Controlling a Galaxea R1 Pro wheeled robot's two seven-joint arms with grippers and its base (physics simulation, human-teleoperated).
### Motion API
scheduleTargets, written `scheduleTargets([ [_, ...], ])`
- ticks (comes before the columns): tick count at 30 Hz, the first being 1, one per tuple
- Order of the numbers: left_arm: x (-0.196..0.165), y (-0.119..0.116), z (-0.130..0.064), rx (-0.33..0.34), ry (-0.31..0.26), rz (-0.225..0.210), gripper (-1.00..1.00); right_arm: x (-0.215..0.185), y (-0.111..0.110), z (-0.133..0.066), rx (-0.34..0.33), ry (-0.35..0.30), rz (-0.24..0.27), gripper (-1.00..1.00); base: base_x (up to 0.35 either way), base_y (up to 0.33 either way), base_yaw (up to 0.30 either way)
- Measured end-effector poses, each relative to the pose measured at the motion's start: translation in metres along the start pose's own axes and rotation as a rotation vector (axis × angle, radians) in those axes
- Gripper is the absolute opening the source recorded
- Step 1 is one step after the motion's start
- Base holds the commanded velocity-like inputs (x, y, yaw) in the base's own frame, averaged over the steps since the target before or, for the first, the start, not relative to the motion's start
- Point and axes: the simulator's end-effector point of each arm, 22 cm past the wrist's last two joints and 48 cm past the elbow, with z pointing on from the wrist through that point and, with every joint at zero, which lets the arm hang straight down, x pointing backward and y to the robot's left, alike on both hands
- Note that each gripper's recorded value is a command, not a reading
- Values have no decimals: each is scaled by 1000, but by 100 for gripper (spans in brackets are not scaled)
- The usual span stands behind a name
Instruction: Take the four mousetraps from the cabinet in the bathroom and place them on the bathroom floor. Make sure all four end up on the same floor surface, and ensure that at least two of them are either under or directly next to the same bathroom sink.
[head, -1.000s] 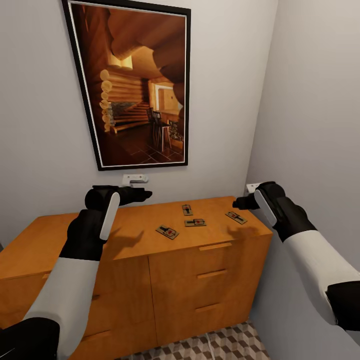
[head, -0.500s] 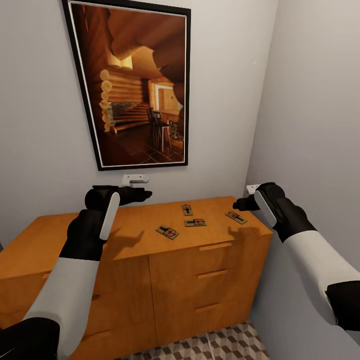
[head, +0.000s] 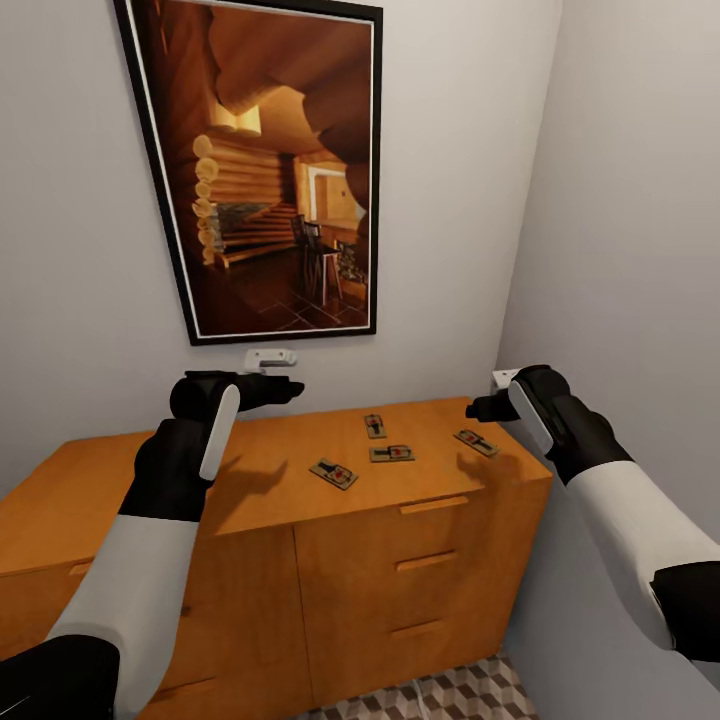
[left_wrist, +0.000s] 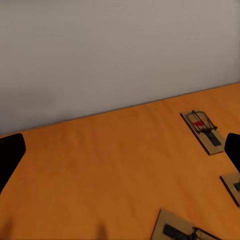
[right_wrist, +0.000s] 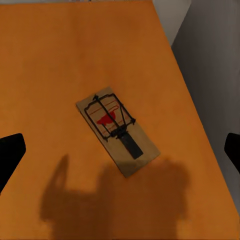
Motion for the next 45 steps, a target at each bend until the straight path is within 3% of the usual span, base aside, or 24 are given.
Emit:
scheduleTargets([
  [35,0,-4,0,8,0,-2,100,1,-1,0,-3,2,2,100,10,0,0],
  [45,0,-4,0,9,0,-2,100,6,-5,2,9,12,-38,100,0,0,0],
])
